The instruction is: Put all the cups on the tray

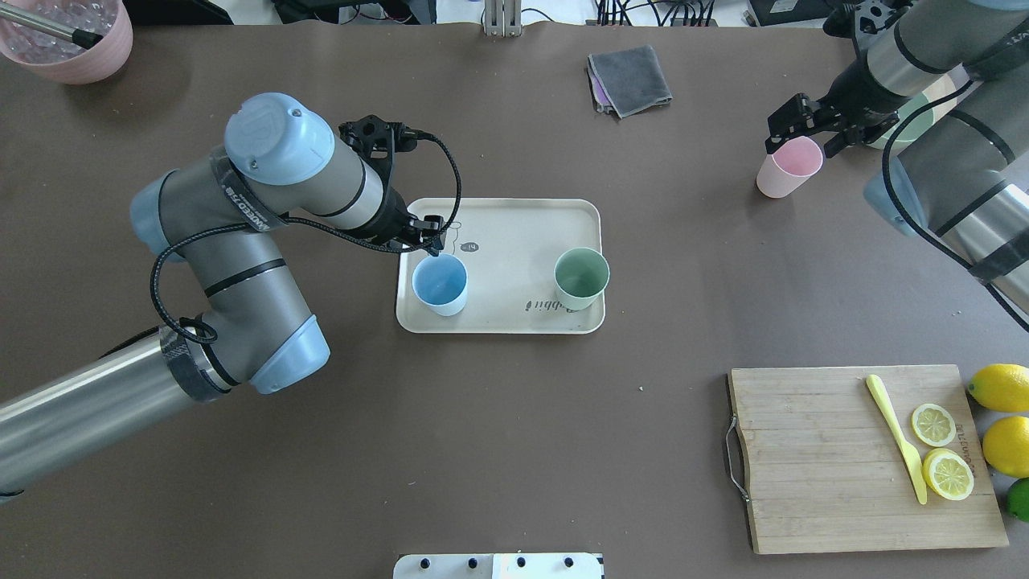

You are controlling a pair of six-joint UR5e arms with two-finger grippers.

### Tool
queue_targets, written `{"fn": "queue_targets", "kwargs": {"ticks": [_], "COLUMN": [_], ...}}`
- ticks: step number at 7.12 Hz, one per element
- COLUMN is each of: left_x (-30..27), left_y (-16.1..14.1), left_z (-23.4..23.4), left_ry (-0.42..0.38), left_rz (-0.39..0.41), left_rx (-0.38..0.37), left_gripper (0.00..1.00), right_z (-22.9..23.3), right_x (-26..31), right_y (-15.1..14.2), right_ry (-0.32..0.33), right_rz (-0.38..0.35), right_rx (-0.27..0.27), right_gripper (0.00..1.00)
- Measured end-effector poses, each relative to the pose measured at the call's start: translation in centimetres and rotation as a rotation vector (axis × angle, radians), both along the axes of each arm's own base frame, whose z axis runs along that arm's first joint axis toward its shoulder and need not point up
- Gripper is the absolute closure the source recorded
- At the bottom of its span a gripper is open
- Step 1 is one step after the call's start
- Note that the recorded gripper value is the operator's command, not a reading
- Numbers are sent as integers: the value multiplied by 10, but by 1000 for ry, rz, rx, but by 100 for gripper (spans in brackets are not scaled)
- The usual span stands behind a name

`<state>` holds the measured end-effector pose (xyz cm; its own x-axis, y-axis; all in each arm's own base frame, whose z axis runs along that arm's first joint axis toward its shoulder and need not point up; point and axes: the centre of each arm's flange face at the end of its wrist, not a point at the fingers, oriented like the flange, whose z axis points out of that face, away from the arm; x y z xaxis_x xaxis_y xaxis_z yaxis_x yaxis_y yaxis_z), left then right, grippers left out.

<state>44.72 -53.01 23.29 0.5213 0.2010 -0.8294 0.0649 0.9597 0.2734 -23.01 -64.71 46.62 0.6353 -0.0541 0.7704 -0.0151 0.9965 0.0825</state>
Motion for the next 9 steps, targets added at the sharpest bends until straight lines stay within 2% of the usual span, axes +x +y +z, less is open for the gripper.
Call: {"fn": "queue_targets", "kwargs": {"ticks": [2,3,4,5,7,8,9], "left_x": [-49,-65,-76,-80,-93,-111,-132], "left_y": [-27,-32,-35,-36,-40,-42,-43], "left_z": [10,16,21,24,44,68,96], "left_ry": [-16,-22,-27,-31,-58,-90,-129], "left_rz": [-15,-15,-19,-23,-20,-5,12], "left_rx": [28,38,42,44,58,88,115], "left_gripper": [3,2,2,2,2,2,2], "right_z": [35,40,43,47,49,47,43], "right_x": [5,-1,-6,-10,-16,-21,-25], "right_y": [-3,-4,-4,-6,-9,-8,-7], "right_ry": [40,52,58,63,66,63,56], "right_rz": [-19,-21,-16,-13,-6,-5,0], "right_rx": [-14,-23,-37,-51,-71,-79,-88], "right_gripper": [9,16,28,46,95,100,100]}}
